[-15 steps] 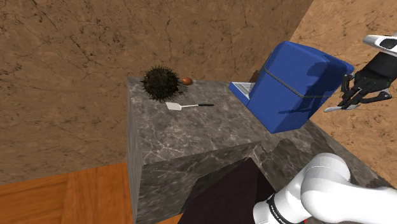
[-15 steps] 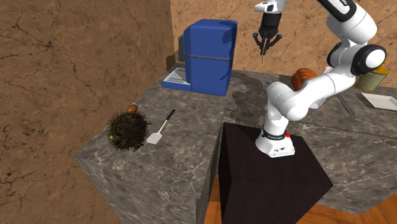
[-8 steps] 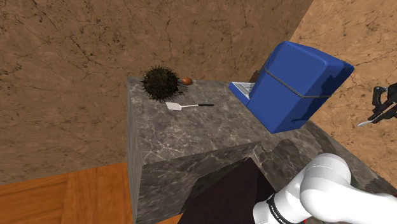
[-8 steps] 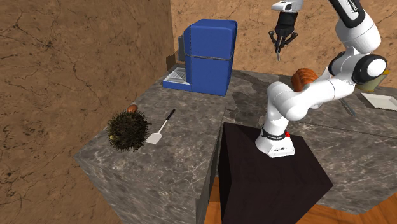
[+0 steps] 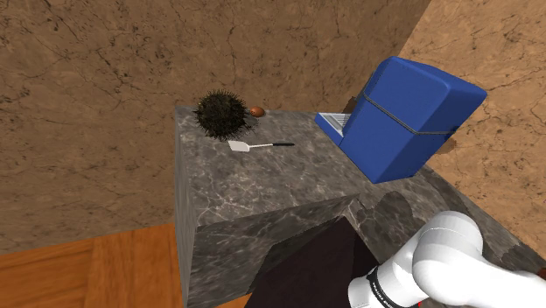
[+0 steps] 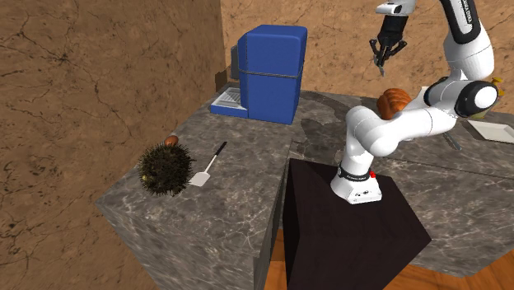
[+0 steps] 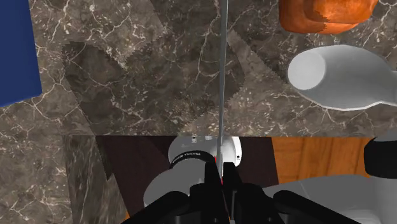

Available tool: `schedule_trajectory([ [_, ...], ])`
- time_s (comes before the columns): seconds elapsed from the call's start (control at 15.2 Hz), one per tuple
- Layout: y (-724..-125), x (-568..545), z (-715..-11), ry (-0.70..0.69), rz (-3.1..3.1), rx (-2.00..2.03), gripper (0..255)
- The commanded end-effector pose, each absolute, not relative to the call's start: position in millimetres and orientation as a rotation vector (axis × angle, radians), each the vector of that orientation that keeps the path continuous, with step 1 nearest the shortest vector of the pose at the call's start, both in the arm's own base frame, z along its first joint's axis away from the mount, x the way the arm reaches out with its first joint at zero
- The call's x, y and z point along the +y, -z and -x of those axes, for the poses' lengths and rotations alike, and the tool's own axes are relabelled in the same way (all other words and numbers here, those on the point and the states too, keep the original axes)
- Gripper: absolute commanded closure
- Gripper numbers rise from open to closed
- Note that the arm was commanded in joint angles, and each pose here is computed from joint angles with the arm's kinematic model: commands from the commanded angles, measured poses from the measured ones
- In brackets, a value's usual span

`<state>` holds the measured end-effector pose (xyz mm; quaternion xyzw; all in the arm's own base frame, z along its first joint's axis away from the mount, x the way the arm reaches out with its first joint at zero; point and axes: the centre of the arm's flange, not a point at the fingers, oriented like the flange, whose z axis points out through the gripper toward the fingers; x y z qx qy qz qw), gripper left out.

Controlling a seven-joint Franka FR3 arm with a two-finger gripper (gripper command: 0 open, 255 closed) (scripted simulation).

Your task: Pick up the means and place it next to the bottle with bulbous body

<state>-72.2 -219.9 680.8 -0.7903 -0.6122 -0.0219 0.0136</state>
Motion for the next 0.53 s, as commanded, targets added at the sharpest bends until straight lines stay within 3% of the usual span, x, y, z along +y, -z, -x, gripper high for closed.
schedule_trajectory([
  [0.0,-682.8,-231.0,97.4,0.067,2.46,-1.905,255],
  [0.46,-682.8,-268.4,185.2,0.067,2.46,-1.905,255],
])
